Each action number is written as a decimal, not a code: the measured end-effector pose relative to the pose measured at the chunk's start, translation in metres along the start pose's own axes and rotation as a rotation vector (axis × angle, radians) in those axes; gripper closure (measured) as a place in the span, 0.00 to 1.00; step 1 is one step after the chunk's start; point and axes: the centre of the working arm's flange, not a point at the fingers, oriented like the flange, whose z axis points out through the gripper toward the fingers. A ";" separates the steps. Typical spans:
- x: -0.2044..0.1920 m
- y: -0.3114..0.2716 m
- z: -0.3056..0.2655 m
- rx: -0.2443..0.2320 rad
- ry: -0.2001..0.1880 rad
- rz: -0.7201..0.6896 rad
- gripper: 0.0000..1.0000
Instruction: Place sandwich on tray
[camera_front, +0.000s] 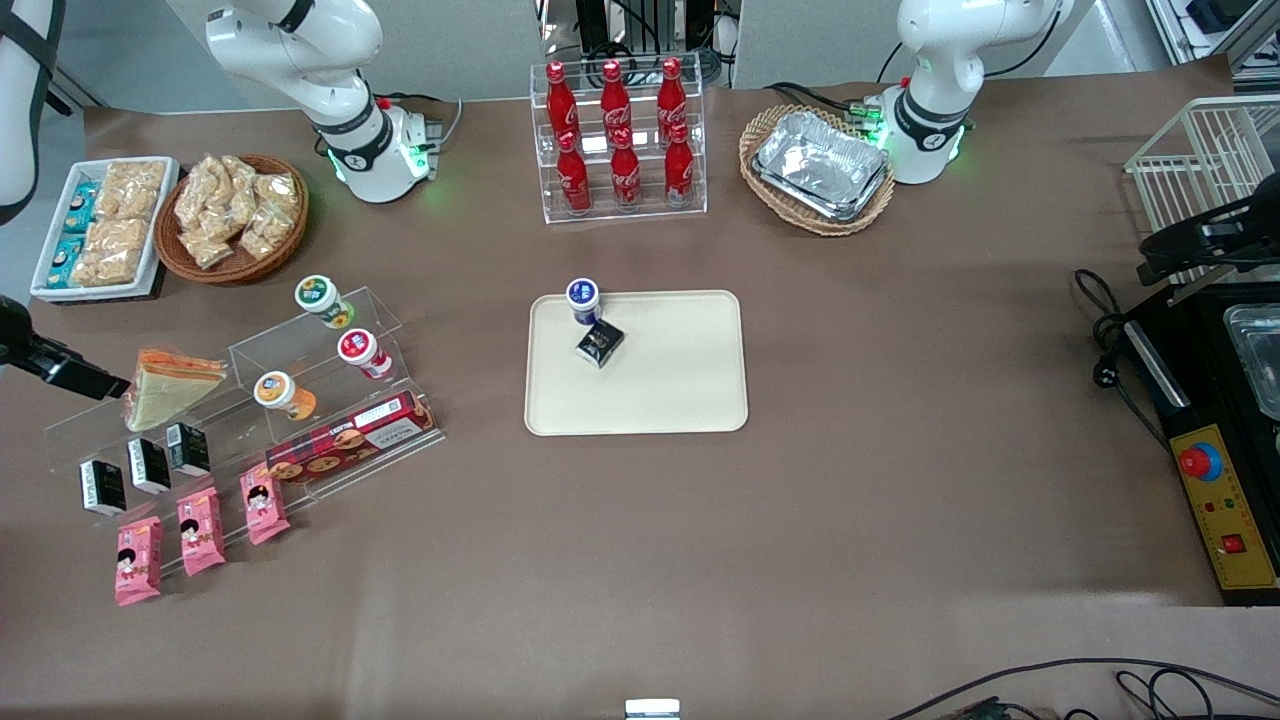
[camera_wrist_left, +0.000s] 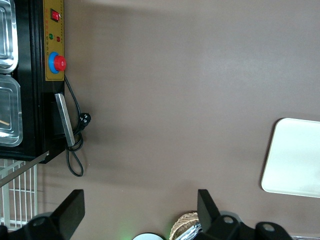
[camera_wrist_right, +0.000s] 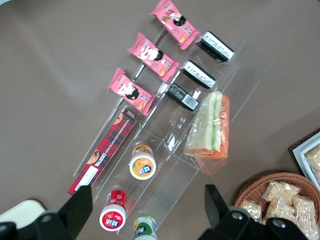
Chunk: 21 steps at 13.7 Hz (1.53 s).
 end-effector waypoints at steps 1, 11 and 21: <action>0.004 0.011 0.001 -0.002 -0.003 0.029 0.00; 0.031 0.093 0.075 0.053 -0.068 0.213 0.00; 0.024 0.090 0.154 0.057 -0.047 0.227 0.00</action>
